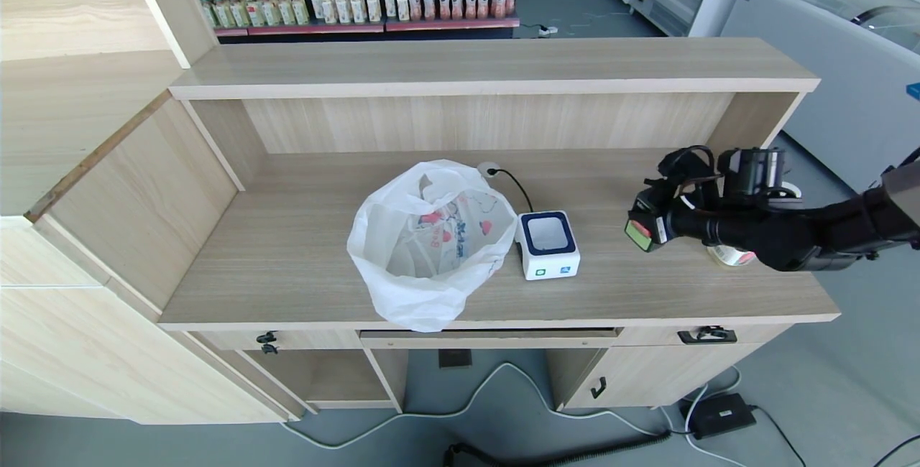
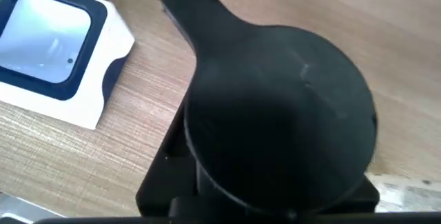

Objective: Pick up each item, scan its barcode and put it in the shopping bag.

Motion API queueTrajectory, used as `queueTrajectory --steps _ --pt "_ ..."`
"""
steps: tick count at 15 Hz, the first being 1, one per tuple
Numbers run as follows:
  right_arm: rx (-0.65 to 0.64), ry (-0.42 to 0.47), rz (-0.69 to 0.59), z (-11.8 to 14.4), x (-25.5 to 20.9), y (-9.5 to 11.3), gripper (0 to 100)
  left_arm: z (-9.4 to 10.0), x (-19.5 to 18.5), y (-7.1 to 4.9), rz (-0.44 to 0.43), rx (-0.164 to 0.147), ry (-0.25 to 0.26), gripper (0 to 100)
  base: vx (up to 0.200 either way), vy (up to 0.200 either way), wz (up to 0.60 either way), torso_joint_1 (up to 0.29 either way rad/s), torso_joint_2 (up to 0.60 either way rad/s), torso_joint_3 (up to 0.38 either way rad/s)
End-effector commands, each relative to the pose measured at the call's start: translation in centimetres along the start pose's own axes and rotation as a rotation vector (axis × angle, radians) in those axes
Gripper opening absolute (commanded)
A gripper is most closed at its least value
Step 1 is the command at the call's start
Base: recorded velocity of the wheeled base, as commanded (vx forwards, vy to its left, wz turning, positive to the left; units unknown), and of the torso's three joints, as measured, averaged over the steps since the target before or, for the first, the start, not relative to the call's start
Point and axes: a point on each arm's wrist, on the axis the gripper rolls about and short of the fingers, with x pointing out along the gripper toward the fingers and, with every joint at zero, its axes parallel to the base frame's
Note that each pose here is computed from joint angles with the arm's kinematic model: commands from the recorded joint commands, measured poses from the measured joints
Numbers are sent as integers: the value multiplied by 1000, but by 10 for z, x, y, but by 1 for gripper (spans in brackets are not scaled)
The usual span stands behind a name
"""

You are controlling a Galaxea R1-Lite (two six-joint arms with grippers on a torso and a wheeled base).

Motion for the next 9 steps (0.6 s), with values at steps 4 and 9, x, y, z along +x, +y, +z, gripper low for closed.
queueTrajectory --steps 4,9 --pt "-562 -13 -350 26 -244 4 0 0 0 0 1 -1 -1 100 0 0 0 0 0 0" --pt "-1437 -376 -299 59 -281 46 0 0 0 0 1 -1 -1 100 0 0 0 0 0 0"
